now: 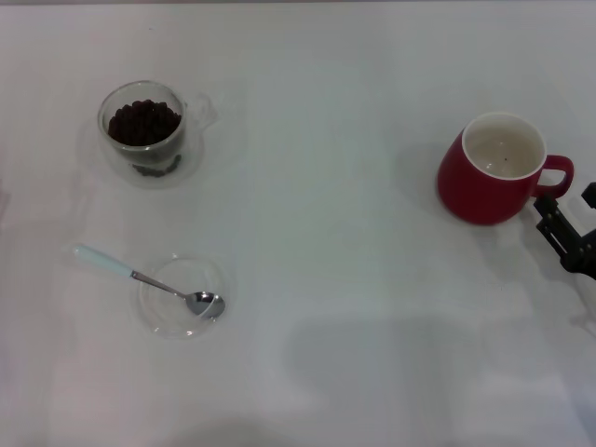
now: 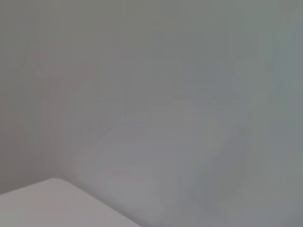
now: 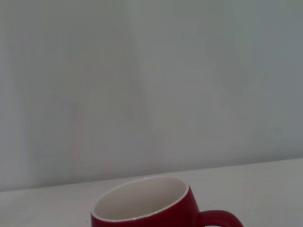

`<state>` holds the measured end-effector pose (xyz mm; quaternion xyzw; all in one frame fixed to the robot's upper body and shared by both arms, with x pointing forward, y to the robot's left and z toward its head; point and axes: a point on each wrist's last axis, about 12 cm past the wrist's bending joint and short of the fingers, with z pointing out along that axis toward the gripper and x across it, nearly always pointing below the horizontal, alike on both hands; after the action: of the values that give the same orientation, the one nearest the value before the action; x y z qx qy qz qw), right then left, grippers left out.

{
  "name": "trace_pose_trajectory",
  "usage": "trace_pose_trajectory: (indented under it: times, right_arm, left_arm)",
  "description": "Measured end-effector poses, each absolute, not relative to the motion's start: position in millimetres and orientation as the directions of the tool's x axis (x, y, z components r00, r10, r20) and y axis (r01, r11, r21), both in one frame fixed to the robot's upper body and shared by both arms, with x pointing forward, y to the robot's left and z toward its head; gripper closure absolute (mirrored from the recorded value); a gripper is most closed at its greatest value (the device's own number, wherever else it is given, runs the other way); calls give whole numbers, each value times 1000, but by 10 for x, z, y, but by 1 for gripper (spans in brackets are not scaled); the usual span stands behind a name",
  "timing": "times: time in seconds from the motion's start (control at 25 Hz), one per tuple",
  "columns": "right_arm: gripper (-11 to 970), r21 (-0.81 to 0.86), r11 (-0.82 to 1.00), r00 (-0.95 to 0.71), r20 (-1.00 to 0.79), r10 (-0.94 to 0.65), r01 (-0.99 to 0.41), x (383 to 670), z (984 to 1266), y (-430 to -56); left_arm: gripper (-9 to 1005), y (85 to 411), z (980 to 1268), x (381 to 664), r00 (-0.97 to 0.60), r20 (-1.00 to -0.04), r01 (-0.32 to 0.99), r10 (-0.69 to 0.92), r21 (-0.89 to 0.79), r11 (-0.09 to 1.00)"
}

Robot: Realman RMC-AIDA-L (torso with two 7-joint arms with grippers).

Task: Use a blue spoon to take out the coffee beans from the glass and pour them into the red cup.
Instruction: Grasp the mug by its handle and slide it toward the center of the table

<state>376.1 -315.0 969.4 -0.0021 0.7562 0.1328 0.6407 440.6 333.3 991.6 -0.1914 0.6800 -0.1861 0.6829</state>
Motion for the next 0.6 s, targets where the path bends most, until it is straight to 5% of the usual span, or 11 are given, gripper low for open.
trace_pose_trajectory:
  times: [0.6]
  right_arm:
    - [223, 170, 972, -180, -974, 141, -160, 4091, 9729, -3209]
  left_arm:
    - [110, 3354, 9936, 4417, 20, -849, -3, -527, -527, 850]
